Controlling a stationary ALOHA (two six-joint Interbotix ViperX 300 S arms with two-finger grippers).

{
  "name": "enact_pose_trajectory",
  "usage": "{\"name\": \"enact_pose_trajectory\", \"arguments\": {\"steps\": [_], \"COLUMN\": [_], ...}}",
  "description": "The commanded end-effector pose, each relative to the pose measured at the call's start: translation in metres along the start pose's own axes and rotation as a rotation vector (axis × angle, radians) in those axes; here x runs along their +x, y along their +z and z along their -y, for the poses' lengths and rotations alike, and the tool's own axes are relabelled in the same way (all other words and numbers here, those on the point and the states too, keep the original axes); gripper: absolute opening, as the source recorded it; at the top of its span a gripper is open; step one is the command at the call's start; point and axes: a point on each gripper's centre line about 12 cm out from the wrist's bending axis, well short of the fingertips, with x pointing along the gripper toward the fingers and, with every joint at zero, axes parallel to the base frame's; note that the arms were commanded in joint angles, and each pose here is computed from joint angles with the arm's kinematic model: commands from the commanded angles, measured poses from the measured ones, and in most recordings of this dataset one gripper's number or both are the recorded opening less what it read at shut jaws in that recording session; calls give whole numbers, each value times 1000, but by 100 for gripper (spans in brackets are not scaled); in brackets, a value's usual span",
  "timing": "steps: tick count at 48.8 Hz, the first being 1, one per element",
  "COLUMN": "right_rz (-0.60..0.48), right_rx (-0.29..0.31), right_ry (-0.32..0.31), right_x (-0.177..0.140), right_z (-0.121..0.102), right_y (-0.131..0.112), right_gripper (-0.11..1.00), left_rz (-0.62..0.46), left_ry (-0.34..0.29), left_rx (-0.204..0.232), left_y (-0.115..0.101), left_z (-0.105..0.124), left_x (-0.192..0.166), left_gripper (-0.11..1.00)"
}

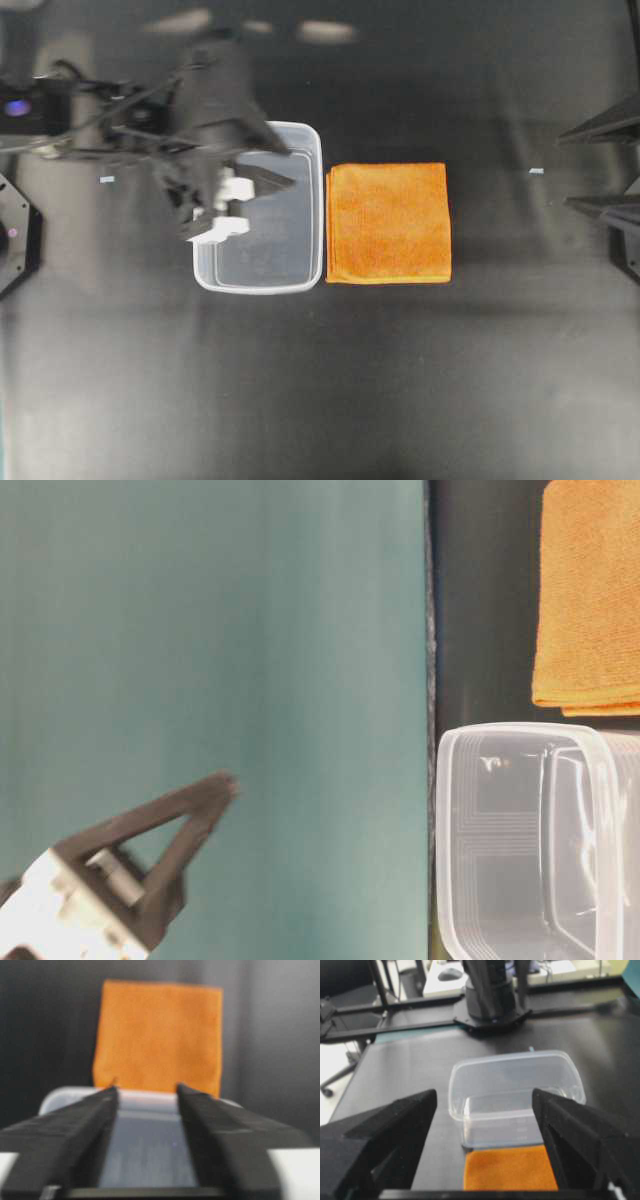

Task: Place the orange towel into the container with the left arm.
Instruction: 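Lower the open left gripper onto the orange towel's center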

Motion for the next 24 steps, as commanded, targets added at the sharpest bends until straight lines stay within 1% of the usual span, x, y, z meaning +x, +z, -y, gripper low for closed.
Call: {"name": "enact_pose_trajectory", "arguments": {"steps": [1,5,7,9,14,18,20,24], "right_rz": [10,10,11,9,10,13,17,22], "right_rx": [3,3,3,3,4,4,5,5], "right_ry": [3,3,1,-2,-6,-8,-11,-15], "right_x": [-2,-3,-3,-3,-3,-3,-3,-3], "right_z": [0,0,0,1,1,2,2,3], "right_y": [2,0,-1,-2,-2,-2,-3,-2], "right_gripper": [74,74,74,74,74,74,74,74], "left_rz": [-41,-92,-116,-135,-182,-223,-245,-295], "left_ry": [6,7,6,6,7,3,-1,-9], "left_rx": [3,7,7,8,12,22,34,83], "left_y": [19,28,32,37,42,41,39,35], "left_z": [0,2,3,4,6,10,13,18], "left_x": [12,33,45,57,89,117,128,148], "left_gripper": [59,79,86,89,89,88,88,88]}}
